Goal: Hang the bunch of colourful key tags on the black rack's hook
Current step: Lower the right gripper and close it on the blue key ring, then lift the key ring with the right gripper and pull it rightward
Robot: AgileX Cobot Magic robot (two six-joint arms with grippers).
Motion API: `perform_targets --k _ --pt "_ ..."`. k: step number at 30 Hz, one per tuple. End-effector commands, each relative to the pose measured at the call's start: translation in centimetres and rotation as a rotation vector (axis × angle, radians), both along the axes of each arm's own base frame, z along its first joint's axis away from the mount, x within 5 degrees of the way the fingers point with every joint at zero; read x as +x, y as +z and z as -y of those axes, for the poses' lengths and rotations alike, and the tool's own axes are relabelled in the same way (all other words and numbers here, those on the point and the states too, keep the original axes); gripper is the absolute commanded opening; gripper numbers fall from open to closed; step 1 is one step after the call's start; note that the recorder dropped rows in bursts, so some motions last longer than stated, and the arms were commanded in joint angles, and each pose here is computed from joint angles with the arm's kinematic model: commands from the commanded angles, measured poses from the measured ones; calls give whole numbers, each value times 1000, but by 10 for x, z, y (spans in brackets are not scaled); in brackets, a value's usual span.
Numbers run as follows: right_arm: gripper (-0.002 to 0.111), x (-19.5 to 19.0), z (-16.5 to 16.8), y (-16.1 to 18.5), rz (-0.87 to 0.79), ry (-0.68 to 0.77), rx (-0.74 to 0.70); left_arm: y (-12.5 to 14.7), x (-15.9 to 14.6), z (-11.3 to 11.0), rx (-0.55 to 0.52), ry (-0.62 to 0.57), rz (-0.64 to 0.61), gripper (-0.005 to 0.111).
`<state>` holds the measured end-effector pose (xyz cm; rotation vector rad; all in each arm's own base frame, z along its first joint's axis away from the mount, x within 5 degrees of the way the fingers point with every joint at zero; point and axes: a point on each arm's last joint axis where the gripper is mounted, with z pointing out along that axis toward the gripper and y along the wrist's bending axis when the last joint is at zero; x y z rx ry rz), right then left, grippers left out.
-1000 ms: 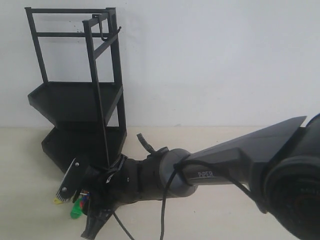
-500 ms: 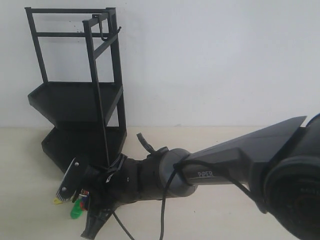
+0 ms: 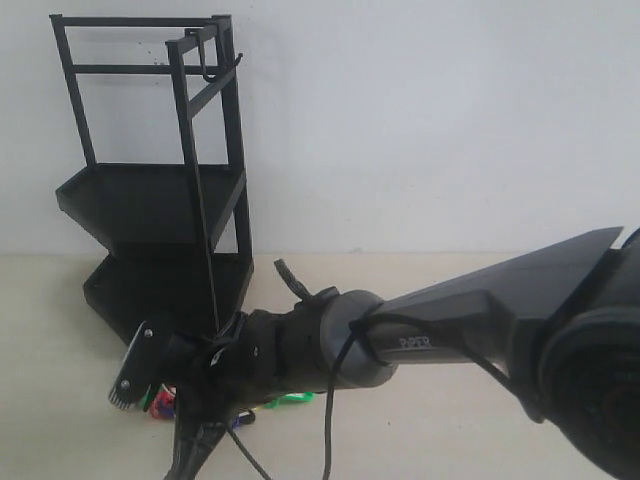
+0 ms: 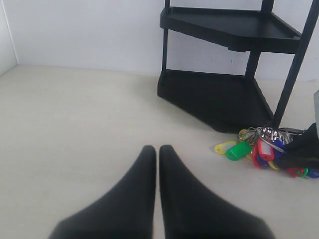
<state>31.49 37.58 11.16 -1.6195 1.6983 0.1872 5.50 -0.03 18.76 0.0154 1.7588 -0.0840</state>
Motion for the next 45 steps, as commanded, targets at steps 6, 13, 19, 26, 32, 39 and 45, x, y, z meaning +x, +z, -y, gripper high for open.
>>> perform_targets --k 6,13,19,26,32,39,45 --pt "0 -14 6 74 -78 17 80 1 0 1 -7 -8 2 4" --pt "0 -28 21 130 -94 5 116 1 0 1 -7 -8 2 4" --pt "0 -37 44 167 -94 -95 57 1 0 1 -7 -8 2 4" --pt "0 -54 76 215 -102 -212 47 1 0 1 -7 -8 2 4" --pt "0 -85 112 253 -113 -243 82 1 0 1 -7 -8 2 4" --pt "0 -130 196 260 51 -429 58 1 0 1 -7 -8 2 4" --pt "0 -138 219 239 99 -494 -3 1 0 1 -7 -8 2 4"
